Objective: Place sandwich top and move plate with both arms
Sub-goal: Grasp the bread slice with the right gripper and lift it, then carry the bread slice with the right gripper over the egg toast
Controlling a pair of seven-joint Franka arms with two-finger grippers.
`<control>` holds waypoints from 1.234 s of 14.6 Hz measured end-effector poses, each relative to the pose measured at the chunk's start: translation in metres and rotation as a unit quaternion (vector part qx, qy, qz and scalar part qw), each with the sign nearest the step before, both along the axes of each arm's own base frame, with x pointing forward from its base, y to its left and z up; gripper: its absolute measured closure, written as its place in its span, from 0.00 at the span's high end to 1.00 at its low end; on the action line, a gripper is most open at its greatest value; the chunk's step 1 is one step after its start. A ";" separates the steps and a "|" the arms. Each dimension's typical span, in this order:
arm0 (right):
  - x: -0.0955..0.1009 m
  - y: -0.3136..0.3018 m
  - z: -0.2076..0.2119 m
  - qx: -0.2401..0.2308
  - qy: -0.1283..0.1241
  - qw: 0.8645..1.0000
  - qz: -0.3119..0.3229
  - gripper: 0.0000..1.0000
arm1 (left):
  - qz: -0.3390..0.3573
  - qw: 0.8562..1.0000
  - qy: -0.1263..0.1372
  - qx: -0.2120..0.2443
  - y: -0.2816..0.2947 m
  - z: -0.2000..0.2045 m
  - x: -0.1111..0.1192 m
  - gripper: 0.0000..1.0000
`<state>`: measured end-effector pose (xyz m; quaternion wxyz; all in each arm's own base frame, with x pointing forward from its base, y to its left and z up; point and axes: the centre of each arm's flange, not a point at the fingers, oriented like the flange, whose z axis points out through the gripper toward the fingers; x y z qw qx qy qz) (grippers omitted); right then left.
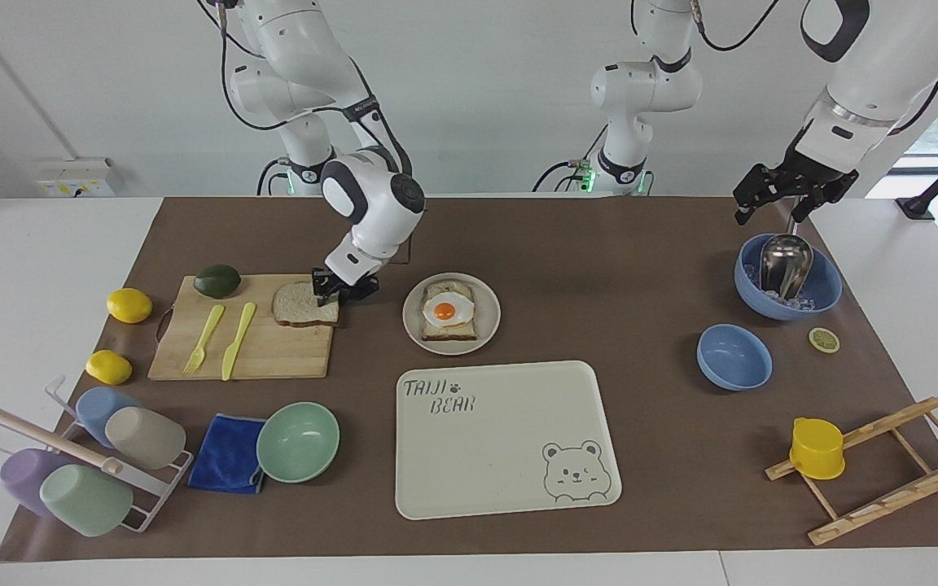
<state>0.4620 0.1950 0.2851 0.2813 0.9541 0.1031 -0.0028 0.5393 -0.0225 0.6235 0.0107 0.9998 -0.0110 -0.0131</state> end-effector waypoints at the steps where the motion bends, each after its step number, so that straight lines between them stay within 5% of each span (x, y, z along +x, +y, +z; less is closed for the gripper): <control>1: 0.001 0.000 0.002 -0.003 0.001 1.000 -0.001 0.19 | 0.000 1.000 0.000 0.000 0.000 0.000 0.000 1.00; 4: 0.018 0.006 0.033 -0.022 0.013 1.000 0.013 0.09 | 0.000 1.000 0.000 0.000 0.000 0.000 0.000 1.00; 9: 0.054 0.076 0.152 0.008 0.032 0.999 0.026 0.09 | 0.000 1.000 0.000 0.000 0.000 0.000 0.000 1.00; 14: 0.033 0.172 0.160 0.036 0.033 0.995 0.087 0.09 | 0.000 1.000 0.000 0.000 0.000 0.000 0.000 1.00; 18: 0.012 0.235 0.131 0.029 0.028 0.997 0.069 0.09 | 0.000 1.000 0.002 0.000 0.000 -0.001 0.000 1.00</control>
